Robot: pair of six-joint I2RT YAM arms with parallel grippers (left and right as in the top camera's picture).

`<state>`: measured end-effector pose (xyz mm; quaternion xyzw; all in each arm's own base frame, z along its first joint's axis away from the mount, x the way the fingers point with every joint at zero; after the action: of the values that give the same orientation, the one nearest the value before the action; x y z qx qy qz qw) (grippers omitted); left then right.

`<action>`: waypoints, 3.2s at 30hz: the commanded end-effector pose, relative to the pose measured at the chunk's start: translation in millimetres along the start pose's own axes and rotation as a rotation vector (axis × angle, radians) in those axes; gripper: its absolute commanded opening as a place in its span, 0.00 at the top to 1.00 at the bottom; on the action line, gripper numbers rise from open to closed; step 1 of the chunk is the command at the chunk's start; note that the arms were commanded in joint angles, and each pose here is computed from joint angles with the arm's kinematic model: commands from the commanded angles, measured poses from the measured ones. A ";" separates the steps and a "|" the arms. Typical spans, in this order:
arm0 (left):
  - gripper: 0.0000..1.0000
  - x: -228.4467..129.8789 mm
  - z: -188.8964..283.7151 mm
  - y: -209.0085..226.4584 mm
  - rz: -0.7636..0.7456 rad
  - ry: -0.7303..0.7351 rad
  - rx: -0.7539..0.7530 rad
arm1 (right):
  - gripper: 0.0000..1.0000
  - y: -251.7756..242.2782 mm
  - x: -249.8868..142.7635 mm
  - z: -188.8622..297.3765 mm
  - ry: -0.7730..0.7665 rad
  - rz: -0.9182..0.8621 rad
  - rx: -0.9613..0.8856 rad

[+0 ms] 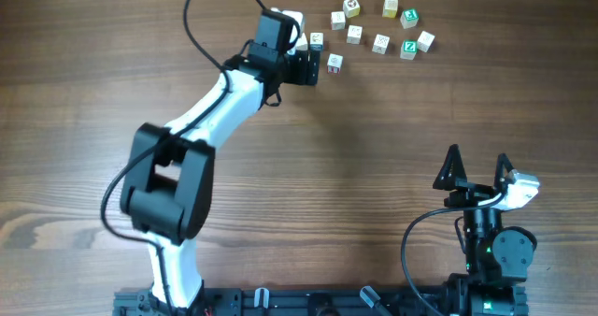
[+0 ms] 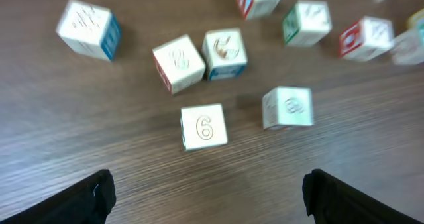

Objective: Form a horizontal line
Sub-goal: 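Reach the left gripper forward toward the block cluster, then lower the left gripper over the white block with engraved 6, then close the left gripper on the 6 block and lift it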

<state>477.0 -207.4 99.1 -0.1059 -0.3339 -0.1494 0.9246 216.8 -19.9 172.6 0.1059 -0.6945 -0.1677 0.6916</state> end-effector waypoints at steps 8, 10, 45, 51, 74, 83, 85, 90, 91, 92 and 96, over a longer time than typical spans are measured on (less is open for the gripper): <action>0.06 3.5 -28.6 3.1 -0.024 -0.012 0.013 | 0.00 0.0 1.9 0.3 -0.012 -0.007 -0.003; 0.07 5.0 -31.1 3.1 -0.024 -0.024 0.012 | 0.00 0.0 1.9 0.3 -0.012 -0.007 -0.003; 0.74 -11.7 -72.9 6.5 -0.024 -0.041 0.011 | 0.00 0.0 1.9 0.3 -0.012 -0.007 -0.003; 0.76 -13.0 -68.1 1.3 -0.030 -0.023 0.006 | 0.00 0.0 1.9 0.3 -0.012 -0.007 -0.003; 0.80 -49.1 -8.0 -15.6 0.165 0.226 0.132 | 0.00 0.0 1.9 0.3 -0.012 -0.007 -0.003; 0.79 -55.9 -5.9 -26.1 0.418 0.214 0.207 | 0.00 0.0 1.9 0.3 -0.012 -0.007 -0.003; 0.79 -60.3 -2.6 -21.3 0.487 0.199 0.291 | 0.00 0.0 1.9 0.3 -0.012 -0.007 -0.003; 0.76 -73.2 4.5 -24.8 0.626 0.190 0.396 | 0.00 0.0 1.9 0.3 -0.012 -0.007 -0.003; 0.76 -73.9 4.5 -30.1 0.642 0.186 0.393 | 0.00 0.0 1.9 0.3 -0.012 -0.007 -0.003; 0.76 -74.4 4.7 -33.8 0.659 0.180 0.395 | 0.00 0.0 1.9 0.3 -0.012 -0.007 -0.003; 0.71 -77.3 5.6 -50.8 0.725 0.161 0.392 | 0.00 0.0 1.9 0.3 -0.012 -0.007 -0.003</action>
<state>404.7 -226.7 47.6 -0.0134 -0.2051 0.1803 0.9619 216.8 -19.9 172.7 0.1059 -0.6947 -0.1677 0.6914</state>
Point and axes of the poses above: each gripper's point midway between its finger pads, its own z axis back along the fingers, its own y axis along the line the jaws close on, x = y × z, the point moved 3 cm from there along z, back along the fingers, and after that the axes turned 6 degrees about -z, right-handed, at the moved point
